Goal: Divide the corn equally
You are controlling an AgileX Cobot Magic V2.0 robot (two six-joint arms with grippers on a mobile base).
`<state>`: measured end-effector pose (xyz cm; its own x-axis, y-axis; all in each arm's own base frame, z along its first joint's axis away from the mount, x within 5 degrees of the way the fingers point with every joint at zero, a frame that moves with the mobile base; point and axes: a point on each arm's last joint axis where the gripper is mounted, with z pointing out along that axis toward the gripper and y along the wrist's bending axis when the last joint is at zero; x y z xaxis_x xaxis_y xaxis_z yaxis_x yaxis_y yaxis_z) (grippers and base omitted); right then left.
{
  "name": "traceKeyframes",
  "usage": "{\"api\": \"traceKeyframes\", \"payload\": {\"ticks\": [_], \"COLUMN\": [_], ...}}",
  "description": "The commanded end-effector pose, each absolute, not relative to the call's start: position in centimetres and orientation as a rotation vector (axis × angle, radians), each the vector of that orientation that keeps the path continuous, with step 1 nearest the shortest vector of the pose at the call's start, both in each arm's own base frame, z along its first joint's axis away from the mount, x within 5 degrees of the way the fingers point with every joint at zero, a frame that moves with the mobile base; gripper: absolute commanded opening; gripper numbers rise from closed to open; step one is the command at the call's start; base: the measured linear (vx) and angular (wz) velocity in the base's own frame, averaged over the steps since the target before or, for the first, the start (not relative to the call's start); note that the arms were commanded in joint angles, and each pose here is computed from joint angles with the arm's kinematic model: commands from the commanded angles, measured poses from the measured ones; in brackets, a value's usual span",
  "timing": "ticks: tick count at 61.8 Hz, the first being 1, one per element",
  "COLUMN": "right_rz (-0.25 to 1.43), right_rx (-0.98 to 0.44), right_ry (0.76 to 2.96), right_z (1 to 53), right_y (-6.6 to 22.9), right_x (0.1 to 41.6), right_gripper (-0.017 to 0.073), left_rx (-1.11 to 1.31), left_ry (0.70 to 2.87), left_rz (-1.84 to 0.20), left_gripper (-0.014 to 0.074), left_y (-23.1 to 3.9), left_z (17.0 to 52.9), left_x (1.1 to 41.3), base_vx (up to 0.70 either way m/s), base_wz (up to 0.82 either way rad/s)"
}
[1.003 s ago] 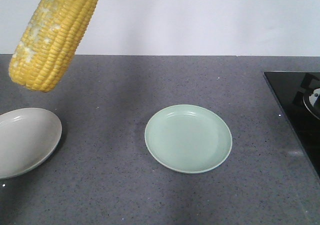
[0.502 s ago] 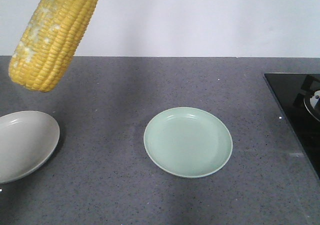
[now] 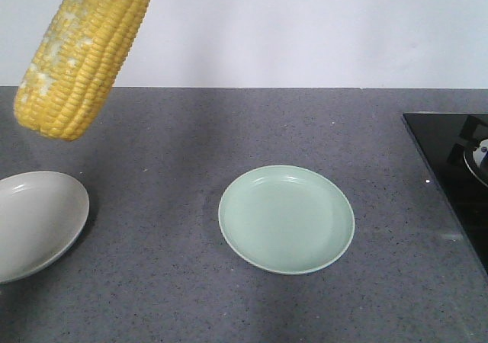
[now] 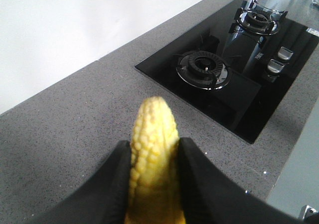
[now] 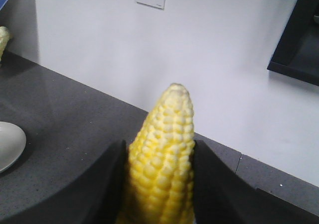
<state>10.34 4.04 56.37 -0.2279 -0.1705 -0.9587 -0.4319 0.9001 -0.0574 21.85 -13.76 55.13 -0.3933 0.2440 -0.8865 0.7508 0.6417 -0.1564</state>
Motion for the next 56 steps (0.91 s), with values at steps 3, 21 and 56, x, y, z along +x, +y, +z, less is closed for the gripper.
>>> {"api": "traceKeyframes", "payload": {"ticks": [3,21,56], "right_rz": [0.259,0.259,0.259], "right_rx": [-0.422,-0.422,-0.422], "right_ry": [1.708,1.708,1.708], "right_z": [57.59,57.59,57.59], "right_y": [3.99,3.99,3.99], "right_x": [10.3,10.3,10.3], "right_gripper": [-0.0001,-0.0001,-0.0001], "left_rx": [0.763,0.763,0.763], "left_ry": [1.858,1.858,1.858], "left_rz": [-0.736,-0.736,-0.736], "left_gripper": [-0.0007,-0.0007,-0.0007], "left_y": [-13.42,-13.42,-13.42], "left_z": [56.79,56.79,56.79], "left_x": [20.23,20.23,20.23], "base_vx": [0.01,0.01,0.0], "base_wz": [0.0,0.0,0.0]}}
